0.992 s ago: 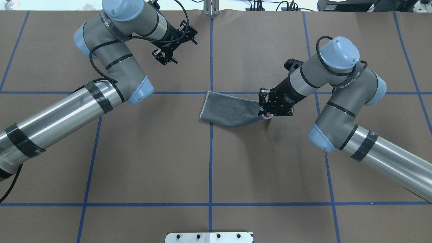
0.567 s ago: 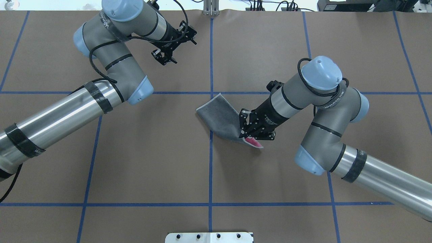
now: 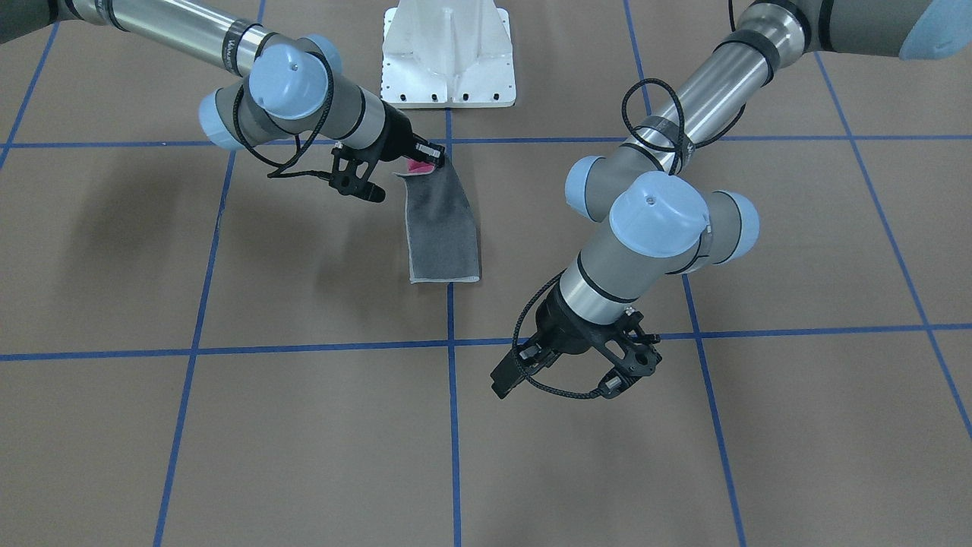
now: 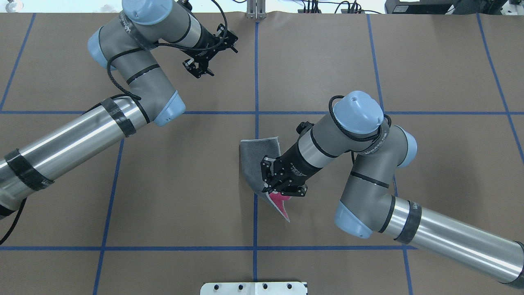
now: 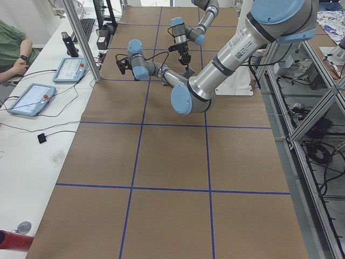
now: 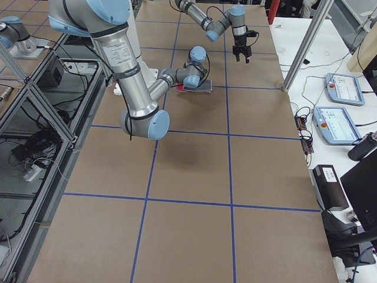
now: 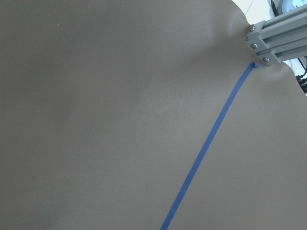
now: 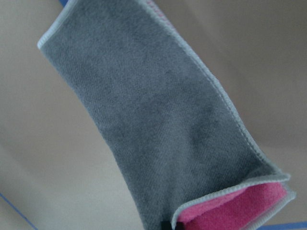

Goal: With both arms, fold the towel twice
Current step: 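Lift the strip end with the right gripper and fold it toward the other end, then release the folded end and raise the right arm away while the left gripper approaches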

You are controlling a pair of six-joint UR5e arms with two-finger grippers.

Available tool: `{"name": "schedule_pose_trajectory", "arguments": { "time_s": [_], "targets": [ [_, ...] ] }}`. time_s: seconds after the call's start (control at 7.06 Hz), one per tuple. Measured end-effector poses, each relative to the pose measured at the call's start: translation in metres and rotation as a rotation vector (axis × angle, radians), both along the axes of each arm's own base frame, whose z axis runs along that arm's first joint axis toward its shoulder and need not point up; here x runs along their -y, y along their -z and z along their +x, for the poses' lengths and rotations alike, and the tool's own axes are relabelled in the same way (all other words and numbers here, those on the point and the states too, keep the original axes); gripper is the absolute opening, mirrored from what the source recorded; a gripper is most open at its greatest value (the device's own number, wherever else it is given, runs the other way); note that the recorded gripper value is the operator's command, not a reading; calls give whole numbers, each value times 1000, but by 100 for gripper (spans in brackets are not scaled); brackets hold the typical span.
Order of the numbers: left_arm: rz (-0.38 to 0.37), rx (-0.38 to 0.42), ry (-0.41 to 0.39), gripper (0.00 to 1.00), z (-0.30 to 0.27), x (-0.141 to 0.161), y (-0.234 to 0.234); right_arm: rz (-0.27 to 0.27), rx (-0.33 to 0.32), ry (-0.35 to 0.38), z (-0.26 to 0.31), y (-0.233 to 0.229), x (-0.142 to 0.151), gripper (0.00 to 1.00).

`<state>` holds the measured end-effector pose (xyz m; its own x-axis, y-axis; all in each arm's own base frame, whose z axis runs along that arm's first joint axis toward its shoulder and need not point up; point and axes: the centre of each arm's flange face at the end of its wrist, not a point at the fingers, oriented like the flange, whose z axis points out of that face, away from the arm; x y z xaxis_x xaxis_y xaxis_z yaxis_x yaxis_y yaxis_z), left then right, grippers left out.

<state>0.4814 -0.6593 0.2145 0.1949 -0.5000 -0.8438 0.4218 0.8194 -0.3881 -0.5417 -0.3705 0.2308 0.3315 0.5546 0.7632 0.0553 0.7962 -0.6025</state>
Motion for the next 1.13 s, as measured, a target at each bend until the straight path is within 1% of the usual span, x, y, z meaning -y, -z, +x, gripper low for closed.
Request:
{"name": "schedule_pose_trajectory", "arguments": {
  "time_s": [0.28, 0.43, 0.71, 0.85, 1.13],
  "targets": [
    [1, -1, 2, 99, -1, 1, 0, 6, 7, -15, -4, 8, -3, 100],
    [2, -2, 0, 99, -1, 0, 1, 14, 14, -34, 3, 10, 6, 100],
    [6, -10, -9, 99, -1, -3, 4, 27, 28, -93, 34, 15, 39, 100],
    [7, -22, -28, 99, -3, -5, 8, 40, 32, -124, 50, 16, 56, 100],
    [10, -47, -64, 99, -18, -19, 2, 100, 38, -190, 87, 16, 95, 100]
  ]
}}
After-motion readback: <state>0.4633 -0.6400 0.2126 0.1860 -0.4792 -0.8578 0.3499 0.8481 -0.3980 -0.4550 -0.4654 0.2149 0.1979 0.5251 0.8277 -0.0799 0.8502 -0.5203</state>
